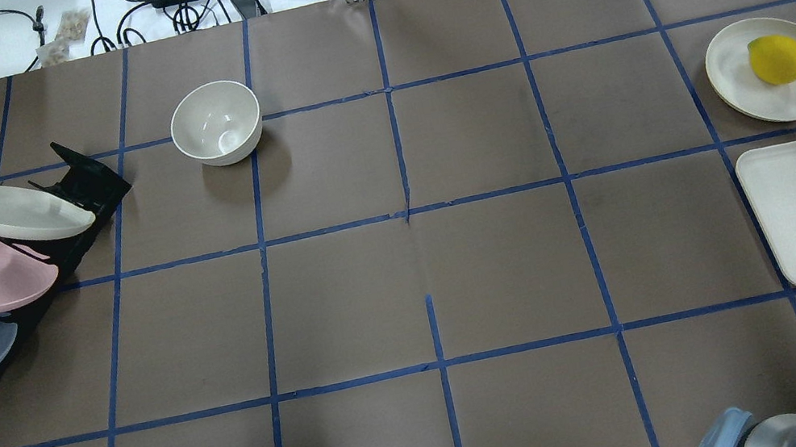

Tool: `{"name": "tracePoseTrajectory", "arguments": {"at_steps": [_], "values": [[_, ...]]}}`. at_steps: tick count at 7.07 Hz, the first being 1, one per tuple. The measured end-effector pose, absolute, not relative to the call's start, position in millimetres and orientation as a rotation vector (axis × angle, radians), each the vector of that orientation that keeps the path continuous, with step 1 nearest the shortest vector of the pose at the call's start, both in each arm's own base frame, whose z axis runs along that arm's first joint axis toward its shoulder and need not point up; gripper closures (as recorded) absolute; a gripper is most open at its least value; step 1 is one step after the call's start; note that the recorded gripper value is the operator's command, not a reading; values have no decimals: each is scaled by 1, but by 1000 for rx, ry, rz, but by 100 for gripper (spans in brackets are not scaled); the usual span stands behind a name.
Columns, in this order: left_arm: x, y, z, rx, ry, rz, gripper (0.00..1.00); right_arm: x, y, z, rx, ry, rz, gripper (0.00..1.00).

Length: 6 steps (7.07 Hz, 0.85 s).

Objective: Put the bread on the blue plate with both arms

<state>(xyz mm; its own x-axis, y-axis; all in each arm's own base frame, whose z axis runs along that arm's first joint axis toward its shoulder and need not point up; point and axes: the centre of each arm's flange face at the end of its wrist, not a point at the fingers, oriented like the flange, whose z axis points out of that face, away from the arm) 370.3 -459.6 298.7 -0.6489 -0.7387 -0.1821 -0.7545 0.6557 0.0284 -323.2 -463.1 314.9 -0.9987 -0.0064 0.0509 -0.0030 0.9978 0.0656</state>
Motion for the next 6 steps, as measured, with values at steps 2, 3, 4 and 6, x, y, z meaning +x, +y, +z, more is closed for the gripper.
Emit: {"name": "tracePoseTrajectory", "arguments": {"at_steps": [2,3,4,6], "values": [[373,-458,293,-1231,2719,172,100,-347,-467,284,28,-3072,-80,0],[374,-455,292,-1228,2723,184,100,-352,-469,270,35,-3079,-91,0],[375,-454,291,-1229,2727,197,100,-354,-470,257,41,-3087,-104,0],[376,-452,296,-1217,2738,219,100,-360,-470,234,44,-3080,-174,0]]}}
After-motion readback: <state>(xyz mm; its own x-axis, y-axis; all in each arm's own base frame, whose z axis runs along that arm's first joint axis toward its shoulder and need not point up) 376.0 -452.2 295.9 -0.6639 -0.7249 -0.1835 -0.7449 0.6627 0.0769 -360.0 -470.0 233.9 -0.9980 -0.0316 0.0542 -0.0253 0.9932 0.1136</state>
